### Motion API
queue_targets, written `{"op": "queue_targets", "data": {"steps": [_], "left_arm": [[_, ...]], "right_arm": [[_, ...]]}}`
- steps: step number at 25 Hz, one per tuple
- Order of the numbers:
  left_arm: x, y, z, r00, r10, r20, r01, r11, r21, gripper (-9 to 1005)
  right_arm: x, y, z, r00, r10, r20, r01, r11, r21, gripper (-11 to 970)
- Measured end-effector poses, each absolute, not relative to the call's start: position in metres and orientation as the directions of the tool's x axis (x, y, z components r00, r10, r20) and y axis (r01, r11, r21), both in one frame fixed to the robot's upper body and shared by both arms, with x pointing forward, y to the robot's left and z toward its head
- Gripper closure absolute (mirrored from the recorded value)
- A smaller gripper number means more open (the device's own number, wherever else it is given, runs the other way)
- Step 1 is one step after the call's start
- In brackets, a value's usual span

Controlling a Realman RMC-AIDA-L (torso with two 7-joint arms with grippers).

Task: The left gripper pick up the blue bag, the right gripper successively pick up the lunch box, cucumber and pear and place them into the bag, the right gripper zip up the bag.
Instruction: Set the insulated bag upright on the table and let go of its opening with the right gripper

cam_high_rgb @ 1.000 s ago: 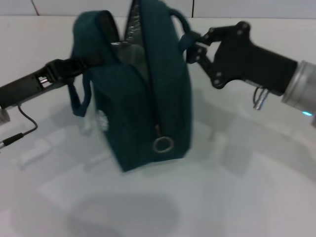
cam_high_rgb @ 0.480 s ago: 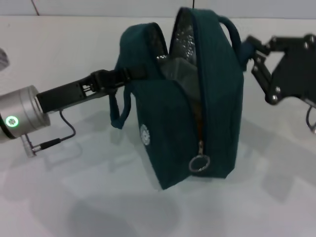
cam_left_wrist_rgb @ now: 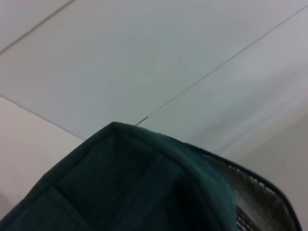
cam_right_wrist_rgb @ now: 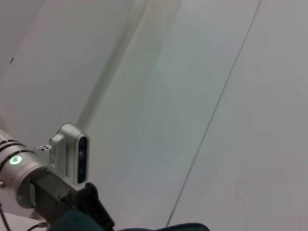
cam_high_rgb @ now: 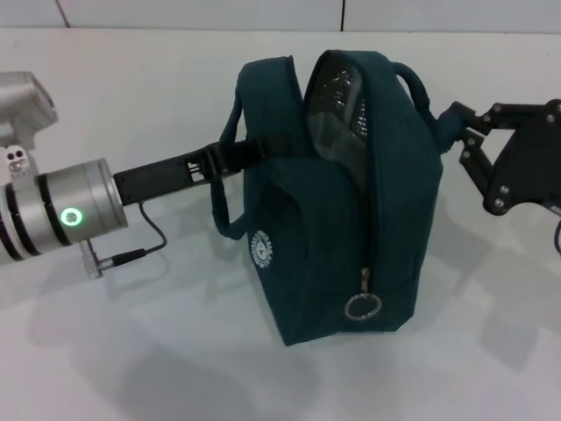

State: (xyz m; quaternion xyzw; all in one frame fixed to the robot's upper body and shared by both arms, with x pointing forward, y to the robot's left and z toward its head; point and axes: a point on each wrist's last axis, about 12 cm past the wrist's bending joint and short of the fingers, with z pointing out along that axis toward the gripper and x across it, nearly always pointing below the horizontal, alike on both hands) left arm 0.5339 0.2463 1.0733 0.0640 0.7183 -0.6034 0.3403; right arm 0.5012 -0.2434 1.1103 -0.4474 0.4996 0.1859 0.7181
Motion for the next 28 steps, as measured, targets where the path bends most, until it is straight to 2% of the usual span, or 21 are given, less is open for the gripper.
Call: {"op": "queue_targets", "data": {"steps": [23,28], "left_arm": [[0.541,0.247,1.074,-0.694,-0.335,-0.637,0.556,0.314,-0.77,952],[0.538,0.243,1.078,-0.654,-0.309,-0.69,0.626,0.29,-0.724,950]], "right_arm": [[0.513,-0.257,1.112,0.428,-0.207,-0.88,-0.67,0.581,-0.463,901],[0.514,-0.254,1.118,0.459,-0.192,-0.867,-0.666,0.571,-0.479,901]]}}
